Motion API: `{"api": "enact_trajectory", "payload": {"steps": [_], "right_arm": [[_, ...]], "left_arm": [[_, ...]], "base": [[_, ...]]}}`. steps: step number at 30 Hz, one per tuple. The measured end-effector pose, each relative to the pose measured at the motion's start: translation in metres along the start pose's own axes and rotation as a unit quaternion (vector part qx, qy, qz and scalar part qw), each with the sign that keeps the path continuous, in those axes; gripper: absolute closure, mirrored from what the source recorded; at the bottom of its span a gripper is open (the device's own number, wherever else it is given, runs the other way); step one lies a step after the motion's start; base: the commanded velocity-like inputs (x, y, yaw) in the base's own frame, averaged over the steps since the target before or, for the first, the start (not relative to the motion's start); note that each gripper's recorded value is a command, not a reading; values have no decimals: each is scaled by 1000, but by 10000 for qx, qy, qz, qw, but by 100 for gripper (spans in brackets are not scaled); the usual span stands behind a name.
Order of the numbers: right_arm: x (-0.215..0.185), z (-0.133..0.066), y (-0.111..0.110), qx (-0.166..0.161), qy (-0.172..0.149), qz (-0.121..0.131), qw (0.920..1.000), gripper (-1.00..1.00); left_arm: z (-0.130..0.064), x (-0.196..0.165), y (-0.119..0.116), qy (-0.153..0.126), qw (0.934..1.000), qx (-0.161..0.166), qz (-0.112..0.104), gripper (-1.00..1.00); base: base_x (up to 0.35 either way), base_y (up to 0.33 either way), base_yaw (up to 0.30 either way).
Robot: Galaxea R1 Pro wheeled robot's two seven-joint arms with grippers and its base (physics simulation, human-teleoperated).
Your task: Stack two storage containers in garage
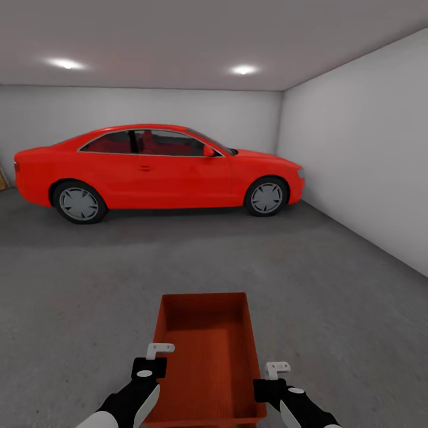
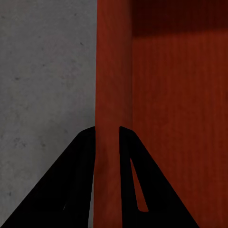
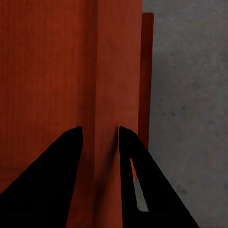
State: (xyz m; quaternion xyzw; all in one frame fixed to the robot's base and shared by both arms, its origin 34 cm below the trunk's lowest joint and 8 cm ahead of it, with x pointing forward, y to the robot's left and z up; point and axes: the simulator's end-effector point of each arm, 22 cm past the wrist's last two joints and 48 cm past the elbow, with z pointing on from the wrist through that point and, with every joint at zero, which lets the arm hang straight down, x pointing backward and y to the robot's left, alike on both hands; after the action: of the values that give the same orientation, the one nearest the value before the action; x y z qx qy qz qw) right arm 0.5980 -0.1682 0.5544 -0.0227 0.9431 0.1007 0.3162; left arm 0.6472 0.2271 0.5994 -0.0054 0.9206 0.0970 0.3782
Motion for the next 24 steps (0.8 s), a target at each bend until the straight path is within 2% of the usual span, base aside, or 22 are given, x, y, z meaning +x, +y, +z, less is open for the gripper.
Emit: {"api": "enact_trajectory", "payload": {"steps": [24], "right_arm": [[18, 8, -2, 4, 187, 36, 9998, 100]], "left_arm": [[8, 19, -2, 188, 9998, 7, 34, 100]], "base": [[0, 0, 0]]}}
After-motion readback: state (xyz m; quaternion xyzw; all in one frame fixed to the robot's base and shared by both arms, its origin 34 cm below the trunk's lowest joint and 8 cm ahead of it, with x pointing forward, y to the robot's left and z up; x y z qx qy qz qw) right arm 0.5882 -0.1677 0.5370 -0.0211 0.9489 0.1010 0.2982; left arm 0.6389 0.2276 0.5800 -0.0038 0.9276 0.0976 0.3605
